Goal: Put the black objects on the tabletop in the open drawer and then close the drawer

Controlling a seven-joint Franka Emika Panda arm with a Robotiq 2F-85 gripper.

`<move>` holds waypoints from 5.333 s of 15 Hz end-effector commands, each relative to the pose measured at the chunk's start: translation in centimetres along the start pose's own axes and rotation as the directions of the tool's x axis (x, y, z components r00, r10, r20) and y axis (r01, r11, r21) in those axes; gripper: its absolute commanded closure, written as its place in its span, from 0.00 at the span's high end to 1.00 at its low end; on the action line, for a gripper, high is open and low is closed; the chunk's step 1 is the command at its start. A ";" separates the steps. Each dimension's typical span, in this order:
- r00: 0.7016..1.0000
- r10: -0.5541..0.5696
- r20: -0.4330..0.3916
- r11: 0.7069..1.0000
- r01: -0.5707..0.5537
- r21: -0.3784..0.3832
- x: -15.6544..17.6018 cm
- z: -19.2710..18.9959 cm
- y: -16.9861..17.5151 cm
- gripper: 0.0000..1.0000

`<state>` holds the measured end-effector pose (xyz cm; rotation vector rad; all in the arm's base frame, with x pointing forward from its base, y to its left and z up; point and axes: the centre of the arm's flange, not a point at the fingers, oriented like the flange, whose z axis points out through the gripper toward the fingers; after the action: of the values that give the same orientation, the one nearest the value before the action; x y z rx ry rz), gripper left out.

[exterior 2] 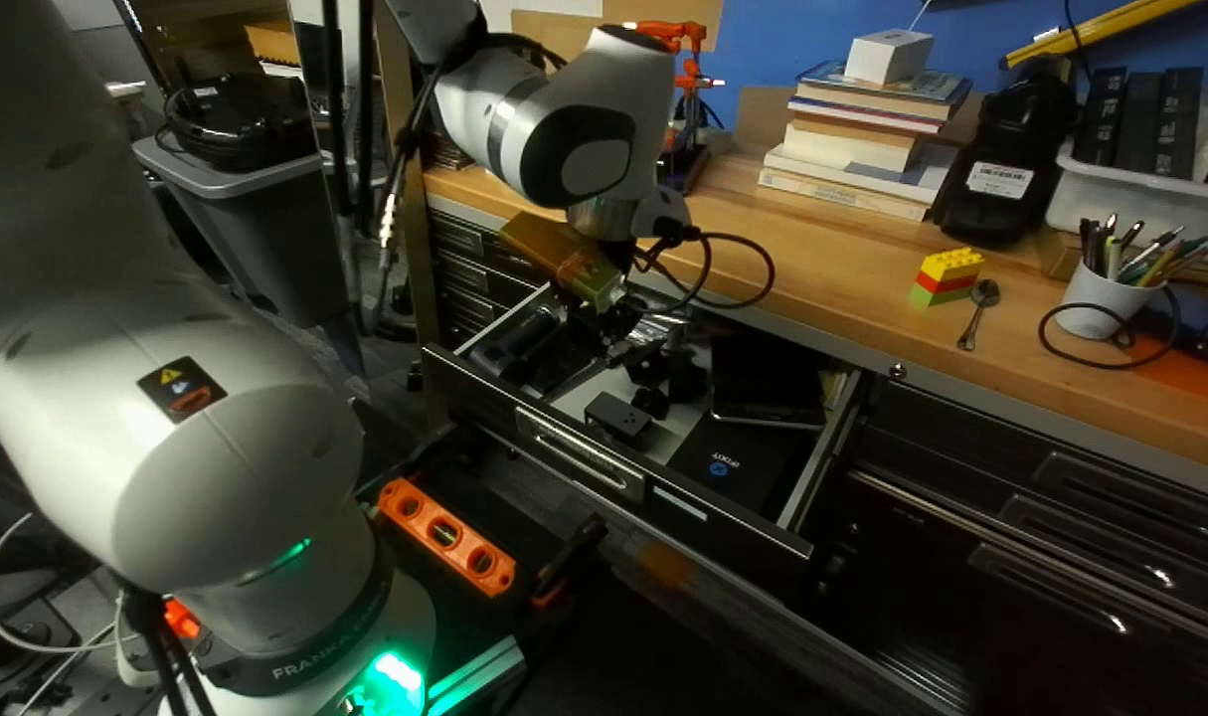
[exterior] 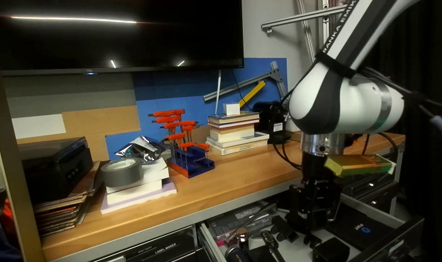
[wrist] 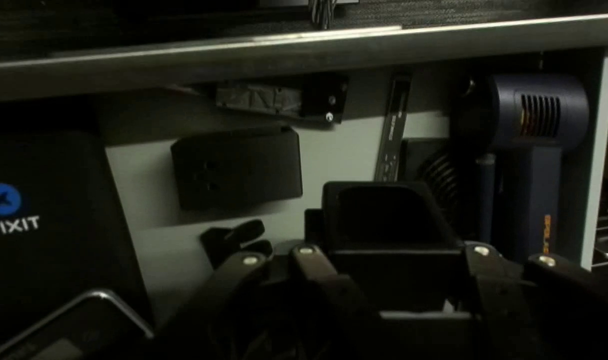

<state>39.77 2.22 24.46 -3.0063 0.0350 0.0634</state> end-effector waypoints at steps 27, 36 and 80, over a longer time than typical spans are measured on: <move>0.996 0.031 -0.079 0.998 -0.034 -0.048 1.3 11.6 -4.3 0.81; 0.992 0.049 -0.119 0.987 -0.066 -0.145 3.1 6.6 -5.7 1.00; 0.118 0.989 -0.091 0.137 -0.964 0.228 0.2 9.8 3.3 1.00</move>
<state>38.34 -0.24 14.73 -2.2136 2.0821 -0.0672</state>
